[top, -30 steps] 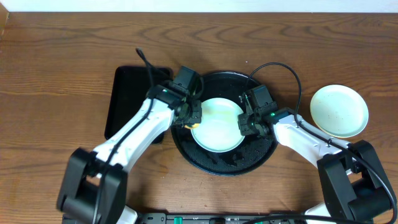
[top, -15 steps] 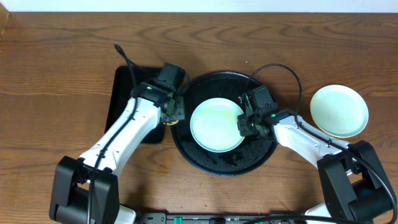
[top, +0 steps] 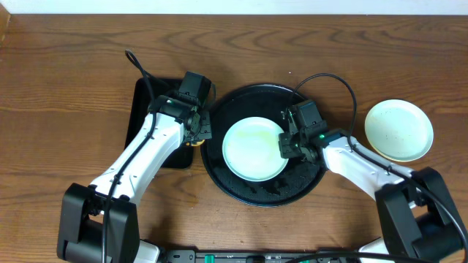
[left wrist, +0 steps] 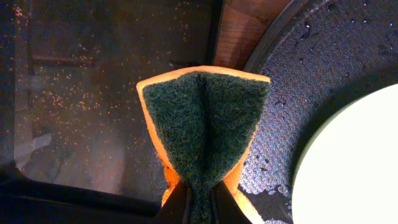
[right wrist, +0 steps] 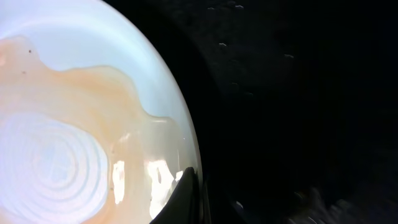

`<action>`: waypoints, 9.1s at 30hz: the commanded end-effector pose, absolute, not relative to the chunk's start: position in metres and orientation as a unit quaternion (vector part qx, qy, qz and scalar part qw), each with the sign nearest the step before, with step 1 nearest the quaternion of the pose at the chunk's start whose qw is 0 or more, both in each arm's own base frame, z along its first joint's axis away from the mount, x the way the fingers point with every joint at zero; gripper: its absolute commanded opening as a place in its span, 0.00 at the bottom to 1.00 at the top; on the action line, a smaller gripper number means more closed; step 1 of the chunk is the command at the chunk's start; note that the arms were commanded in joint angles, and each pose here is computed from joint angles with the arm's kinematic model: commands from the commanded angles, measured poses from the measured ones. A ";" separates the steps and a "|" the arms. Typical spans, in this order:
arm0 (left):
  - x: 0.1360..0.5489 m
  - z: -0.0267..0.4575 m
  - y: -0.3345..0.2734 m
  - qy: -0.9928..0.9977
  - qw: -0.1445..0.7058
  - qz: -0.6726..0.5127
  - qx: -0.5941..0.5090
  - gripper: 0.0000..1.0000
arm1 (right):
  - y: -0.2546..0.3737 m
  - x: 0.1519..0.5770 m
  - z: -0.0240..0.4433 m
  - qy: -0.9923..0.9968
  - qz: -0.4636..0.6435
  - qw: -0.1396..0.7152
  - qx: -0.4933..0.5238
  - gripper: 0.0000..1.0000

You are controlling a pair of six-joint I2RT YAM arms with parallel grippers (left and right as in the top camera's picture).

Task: Clean dirty plates on tray and stack at the side
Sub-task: 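Lift the light-blue plate with the right gripper and carry it right, then set the plate onto the plate stack and release it, then lower the sponge onto the small black tray and open left gripper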

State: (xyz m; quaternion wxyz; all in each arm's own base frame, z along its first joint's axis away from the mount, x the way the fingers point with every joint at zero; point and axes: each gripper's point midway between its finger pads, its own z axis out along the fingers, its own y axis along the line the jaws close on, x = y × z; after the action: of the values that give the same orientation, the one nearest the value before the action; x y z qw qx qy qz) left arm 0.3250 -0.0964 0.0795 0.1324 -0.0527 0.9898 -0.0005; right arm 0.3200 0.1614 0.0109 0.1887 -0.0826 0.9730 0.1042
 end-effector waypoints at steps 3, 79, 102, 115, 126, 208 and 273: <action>0.323 0.081 -0.092 0.989 0.136 0.007 -0.056 0.08 | 0.141 0.348 0.071 0.950 0.039 0.296 -0.097 0.01; 0.325 0.081 -0.093 0.989 0.139 0.006 -0.056 0.08 | -0.130 0.354 0.166 0.863 -0.206 0.401 0.229 0.01; 0.325 0.081 -0.093 0.989 0.139 0.006 -0.056 0.08 | -0.180 0.347 0.119 0.865 -0.095 0.365 0.329 0.29; 0.339 0.105 -0.047 0.977 0.190 0.085 -0.047 0.09 | -0.058 0.342 0.099 0.929 0.097 0.281 0.219 0.39; 0.368 0.127 -0.005 0.956 0.255 0.124 -0.075 0.07 | -0.003 0.337 0.091 0.956 0.073 0.254 0.126 0.40; 0.341 -0.029 -0.006 0.999 0.038 0.008 -0.032 0.24 | 0.009 0.331 0.088 0.962 0.074 0.240 0.109 0.33; 0.306 0.099 -0.016 0.986 0.115 -0.037 -0.119 0.80 | 0.030 0.321 0.086 0.968 0.118 0.219 0.038 0.99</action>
State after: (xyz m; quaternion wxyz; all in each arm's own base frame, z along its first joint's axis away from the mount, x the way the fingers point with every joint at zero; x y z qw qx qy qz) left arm 0.3198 -0.0169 0.1020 0.1422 -0.0779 0.9862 -0.0347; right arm 0.3223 0.0194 0.0784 0.2178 0.0667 0.9688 0.0976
